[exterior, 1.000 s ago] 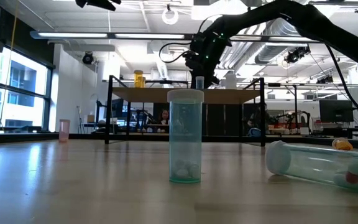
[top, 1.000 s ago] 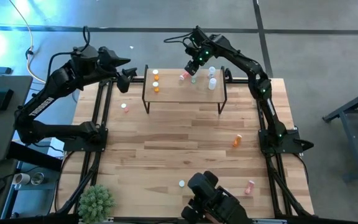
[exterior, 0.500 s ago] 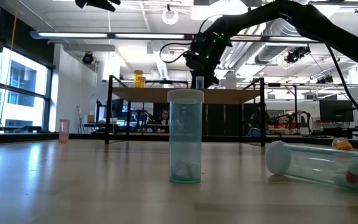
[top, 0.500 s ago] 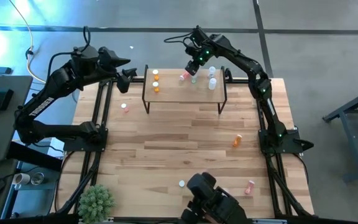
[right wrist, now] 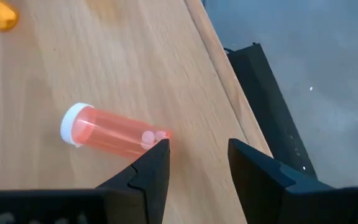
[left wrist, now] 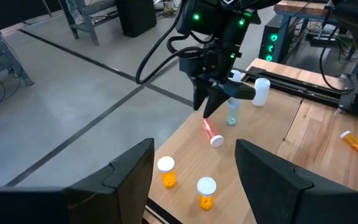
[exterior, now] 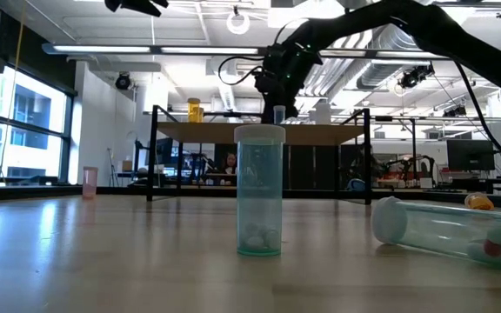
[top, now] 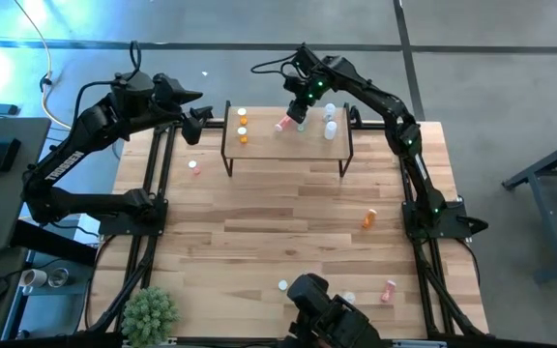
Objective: Pick and place medicine bottles onto shelf by color
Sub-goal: Adjust the pill bottles on the shelf
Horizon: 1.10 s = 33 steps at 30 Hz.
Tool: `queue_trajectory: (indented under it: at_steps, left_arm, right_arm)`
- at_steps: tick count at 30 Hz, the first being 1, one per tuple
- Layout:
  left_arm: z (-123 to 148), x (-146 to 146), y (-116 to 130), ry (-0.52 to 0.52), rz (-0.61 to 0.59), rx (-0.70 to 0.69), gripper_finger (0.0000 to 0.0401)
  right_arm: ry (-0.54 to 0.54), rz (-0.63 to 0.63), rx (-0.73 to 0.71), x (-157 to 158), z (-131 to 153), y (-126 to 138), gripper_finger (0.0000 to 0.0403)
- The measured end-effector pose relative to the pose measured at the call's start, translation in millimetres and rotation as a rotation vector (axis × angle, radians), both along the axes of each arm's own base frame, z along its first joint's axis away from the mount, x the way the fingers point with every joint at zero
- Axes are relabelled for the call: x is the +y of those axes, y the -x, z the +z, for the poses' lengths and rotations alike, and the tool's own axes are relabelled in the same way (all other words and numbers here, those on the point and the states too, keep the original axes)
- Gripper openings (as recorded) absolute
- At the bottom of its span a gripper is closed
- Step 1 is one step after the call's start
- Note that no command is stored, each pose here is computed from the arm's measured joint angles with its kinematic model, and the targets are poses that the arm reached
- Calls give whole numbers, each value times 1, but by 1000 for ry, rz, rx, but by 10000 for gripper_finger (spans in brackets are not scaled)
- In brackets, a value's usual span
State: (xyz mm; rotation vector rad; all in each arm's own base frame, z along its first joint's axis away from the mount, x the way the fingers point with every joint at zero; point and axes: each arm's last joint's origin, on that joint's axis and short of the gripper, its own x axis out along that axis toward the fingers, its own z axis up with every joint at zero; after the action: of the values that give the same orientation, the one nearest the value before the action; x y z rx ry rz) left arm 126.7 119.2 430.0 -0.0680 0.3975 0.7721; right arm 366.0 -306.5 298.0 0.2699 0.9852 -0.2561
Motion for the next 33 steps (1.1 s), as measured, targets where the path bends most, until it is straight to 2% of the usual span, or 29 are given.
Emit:
queue_trajectory:
  at_steps: [8, 16, 22, 24, 29, 33]
  left_arm:
    - [-2, 0, 1, 17, 17, 15, 213]
    - [-2, 0, 1, 22, 19, 10, 213]
    - [-2, 0, 1, 22, 19, 10, 213]
    - [-2, 0, 1, 22, 19, 10, 213]
    - [-2, 0, 1, 22, 19, 11, 213]
    - [-2, 0, 1, 21, 19, 10, 213]
  right_arm:
    - [35, -23, 12, -2, 2, 2, 154]
    - [110, 15, -42, 8, 29, 6, 154]
    - [249, 227, -72, 38, 46, -10, 154]
    - [310, 333, -70, 50, 48, -18, 154]
    - [475, 548, 15, 73, 45, -33, 154]
    - [535, 634, 78, 83, 42, -38, 154]
